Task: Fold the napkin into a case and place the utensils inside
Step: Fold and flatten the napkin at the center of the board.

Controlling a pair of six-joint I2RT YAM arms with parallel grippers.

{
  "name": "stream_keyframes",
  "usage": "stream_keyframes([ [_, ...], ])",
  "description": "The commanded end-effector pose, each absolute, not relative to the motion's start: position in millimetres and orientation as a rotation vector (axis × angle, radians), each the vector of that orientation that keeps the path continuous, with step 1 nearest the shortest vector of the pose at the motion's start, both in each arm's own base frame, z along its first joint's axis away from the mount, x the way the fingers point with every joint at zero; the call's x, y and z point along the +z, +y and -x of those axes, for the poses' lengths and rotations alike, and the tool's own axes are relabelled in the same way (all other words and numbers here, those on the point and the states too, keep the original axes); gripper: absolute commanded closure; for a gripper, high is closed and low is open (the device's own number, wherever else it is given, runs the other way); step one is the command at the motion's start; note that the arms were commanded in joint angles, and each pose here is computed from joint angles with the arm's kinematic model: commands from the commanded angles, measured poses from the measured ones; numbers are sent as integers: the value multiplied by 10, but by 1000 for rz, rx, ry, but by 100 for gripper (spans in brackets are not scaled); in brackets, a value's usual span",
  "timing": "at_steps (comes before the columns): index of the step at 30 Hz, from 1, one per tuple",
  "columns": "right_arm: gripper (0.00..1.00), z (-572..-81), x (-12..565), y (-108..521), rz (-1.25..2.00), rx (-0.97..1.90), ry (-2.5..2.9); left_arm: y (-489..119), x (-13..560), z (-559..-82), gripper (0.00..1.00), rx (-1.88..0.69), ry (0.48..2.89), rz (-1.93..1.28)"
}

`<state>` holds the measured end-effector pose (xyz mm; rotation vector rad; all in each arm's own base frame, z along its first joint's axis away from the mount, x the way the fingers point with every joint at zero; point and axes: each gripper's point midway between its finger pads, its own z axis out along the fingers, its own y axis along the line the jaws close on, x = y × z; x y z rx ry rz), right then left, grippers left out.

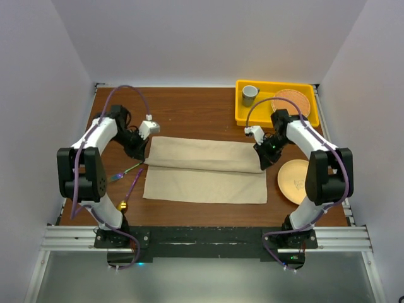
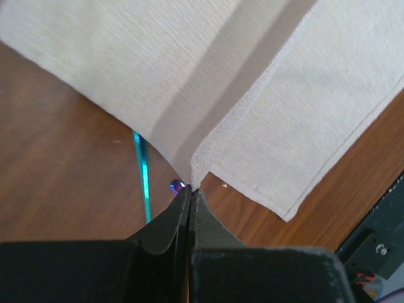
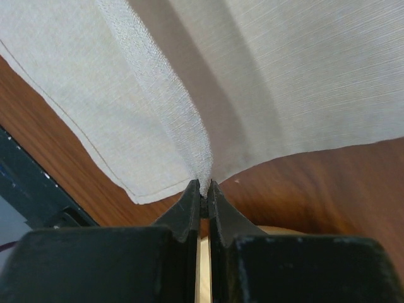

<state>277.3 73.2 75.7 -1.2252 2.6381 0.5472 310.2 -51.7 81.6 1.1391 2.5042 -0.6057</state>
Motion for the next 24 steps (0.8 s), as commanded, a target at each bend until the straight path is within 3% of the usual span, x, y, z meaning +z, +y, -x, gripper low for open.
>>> stream_keyframes([
  [1,100,-2599,626,703,1250,528,2639,-499,726,-2870,100,-597,2470,-1232],
  [12,100,-2646,483,632,1264,469,2656,-593,513,-2818,100,-611,2493,-1162],
  [19,100,-2516,791,554,1382,430,2597,-571,838,-2755,100,-577,2428,-1250],
  [24,100,-2344,686,512,1418,431,2614,-550,892,-2530,100,-590,2438,-1306],
])
